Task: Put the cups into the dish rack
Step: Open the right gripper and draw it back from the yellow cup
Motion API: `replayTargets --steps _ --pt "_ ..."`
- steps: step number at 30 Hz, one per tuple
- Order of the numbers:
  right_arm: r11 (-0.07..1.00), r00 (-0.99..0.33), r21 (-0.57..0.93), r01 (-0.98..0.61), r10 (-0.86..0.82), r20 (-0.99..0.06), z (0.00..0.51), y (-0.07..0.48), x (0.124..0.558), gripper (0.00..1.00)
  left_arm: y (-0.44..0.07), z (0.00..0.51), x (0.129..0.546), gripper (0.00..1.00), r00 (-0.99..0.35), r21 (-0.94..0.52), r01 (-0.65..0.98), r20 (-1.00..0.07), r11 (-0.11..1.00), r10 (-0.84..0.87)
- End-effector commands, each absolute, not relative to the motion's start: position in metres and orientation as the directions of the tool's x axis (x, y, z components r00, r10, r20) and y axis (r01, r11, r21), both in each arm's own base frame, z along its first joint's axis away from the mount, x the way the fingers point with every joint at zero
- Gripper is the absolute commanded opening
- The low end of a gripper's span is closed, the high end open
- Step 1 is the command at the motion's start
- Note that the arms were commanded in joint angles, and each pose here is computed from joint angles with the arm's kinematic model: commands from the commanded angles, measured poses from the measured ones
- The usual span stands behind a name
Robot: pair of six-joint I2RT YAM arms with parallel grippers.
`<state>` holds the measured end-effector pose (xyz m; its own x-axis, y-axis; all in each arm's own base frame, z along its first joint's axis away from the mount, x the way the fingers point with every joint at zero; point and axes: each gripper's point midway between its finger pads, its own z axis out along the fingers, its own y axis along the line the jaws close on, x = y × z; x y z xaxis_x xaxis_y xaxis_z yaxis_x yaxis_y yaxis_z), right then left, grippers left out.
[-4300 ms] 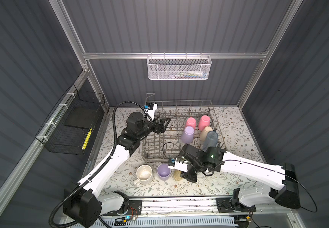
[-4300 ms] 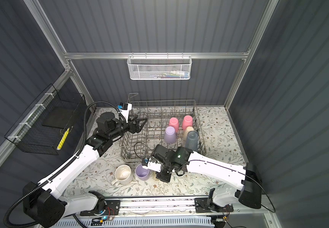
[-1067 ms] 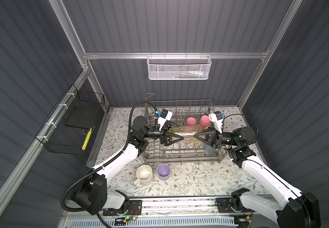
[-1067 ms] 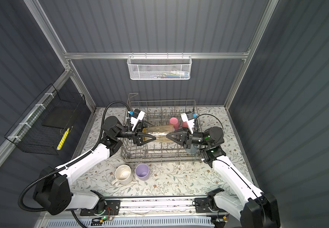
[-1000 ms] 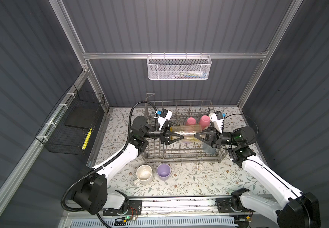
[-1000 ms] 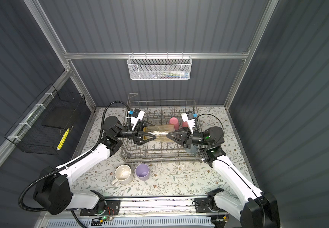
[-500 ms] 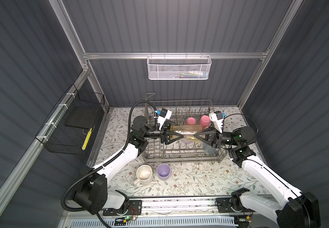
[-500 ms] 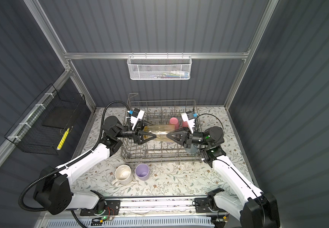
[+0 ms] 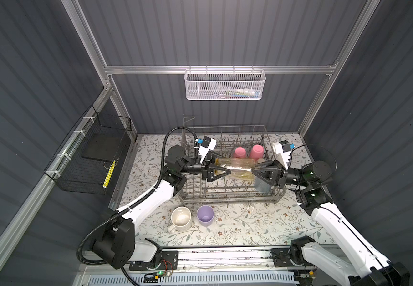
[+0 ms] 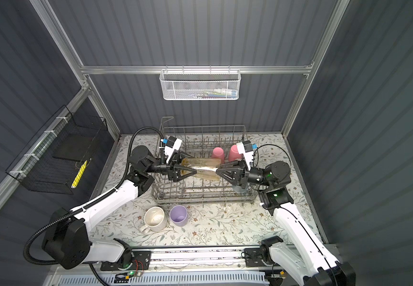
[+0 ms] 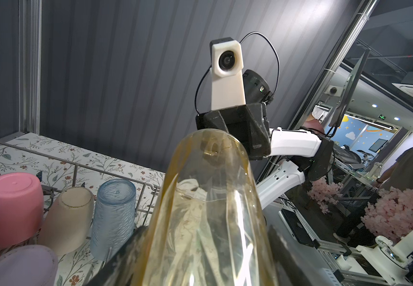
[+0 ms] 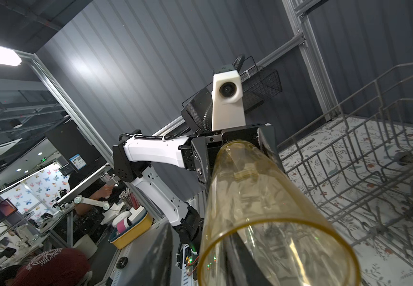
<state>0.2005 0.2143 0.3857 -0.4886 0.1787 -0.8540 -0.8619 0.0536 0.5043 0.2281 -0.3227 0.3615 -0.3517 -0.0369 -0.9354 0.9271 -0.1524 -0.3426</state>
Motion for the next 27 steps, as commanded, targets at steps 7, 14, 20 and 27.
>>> replayTargets --steps 7,14,20,27 --pt "0.167 -0.464 0.498 -0.851 0.203 -0.862 0.377 0.197 0.207 0.38 -0.317 0.379 0.238 0.00 -0.297 -0.287 0.953 -0.949 -0.099 -0.110" --pt "0.266 -0.453 0.505 -0.821 0.234 -0.860 0.372 0.182 0.218 0.39 -0.313 0.379 0.259 0.00 -0.319 -0.323 0.947 -0.937 0.003 -0.141" --pt "0.457 -0.450 0.525 -0.718 0.271 -0.851 0.358 0.158 0.241 0.40 -0.303 0.369 0.292 0.00 -0.333 -0.350 0.914 -0.936 0.206 -0.113" --pt "0.650 -0.432 0.479 -0.590 0.247 -0.867 0.341 0.134 0.259 0.40 -0.292 0.362 0.333 0.00 -0.353 -0.335 0.831 -0.934 0.443 -0.044"
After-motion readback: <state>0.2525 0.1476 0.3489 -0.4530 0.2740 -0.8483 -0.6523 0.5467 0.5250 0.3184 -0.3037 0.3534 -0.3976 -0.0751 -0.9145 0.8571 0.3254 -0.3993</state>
